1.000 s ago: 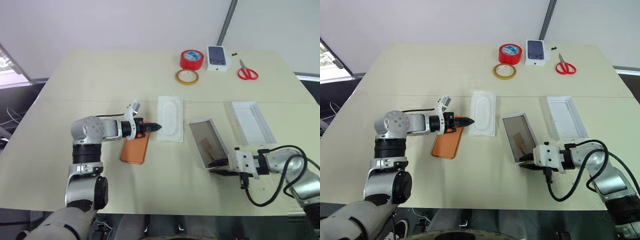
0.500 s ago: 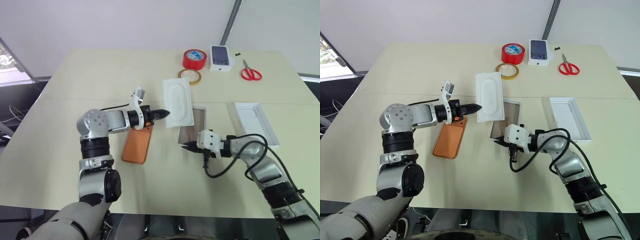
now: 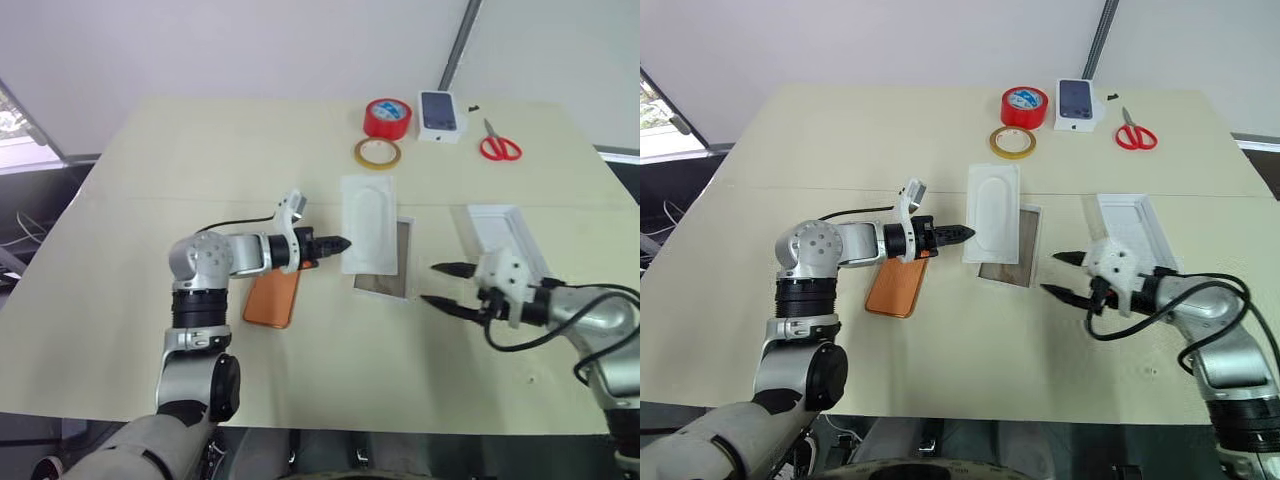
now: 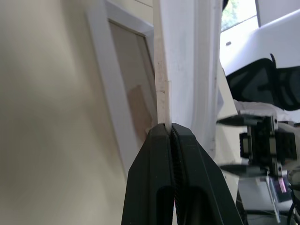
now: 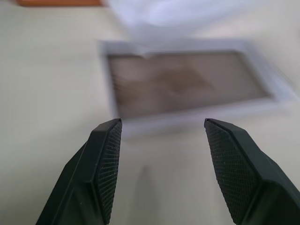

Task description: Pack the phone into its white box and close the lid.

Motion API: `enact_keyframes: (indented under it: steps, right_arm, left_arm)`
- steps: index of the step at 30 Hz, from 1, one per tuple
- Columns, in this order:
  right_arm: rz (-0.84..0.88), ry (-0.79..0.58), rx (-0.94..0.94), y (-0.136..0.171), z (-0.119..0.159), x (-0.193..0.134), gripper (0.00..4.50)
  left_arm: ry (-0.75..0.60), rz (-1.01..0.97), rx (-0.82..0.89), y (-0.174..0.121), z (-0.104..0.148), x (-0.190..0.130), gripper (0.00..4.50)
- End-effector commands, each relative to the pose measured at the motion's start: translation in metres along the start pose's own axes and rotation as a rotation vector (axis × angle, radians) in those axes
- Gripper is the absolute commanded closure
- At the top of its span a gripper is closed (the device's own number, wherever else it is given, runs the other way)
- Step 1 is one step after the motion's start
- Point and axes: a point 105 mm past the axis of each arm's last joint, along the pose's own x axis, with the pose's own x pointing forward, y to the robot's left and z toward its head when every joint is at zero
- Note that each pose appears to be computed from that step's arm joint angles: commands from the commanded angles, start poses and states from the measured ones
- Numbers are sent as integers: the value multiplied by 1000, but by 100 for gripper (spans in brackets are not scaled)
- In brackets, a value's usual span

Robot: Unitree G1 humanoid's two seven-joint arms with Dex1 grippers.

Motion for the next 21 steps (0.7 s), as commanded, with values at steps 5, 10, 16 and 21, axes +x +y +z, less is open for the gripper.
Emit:
enact_keyframes:
  steps: [5, 10, 16, 21]
  right_arm:
    - [-132, -77, -65, -17, 15, 1, 154]
    - [-149, -84, -69, -17, 16, 4, 153]
    - [-148, -190, -63, -19, 40, 22, 153]
    - [-86, -274, -41, -7, 63, 61, 246]
  left_arm:
    - [42, -34, 20, -6, -4, 16, 420]
    - [24, -29, 44, -6, 3, 16, 205]
    - [3, -26, 128, -13, 13, 10, 3]
    - [-171, 11, 369, -14, 39, -6, 0]
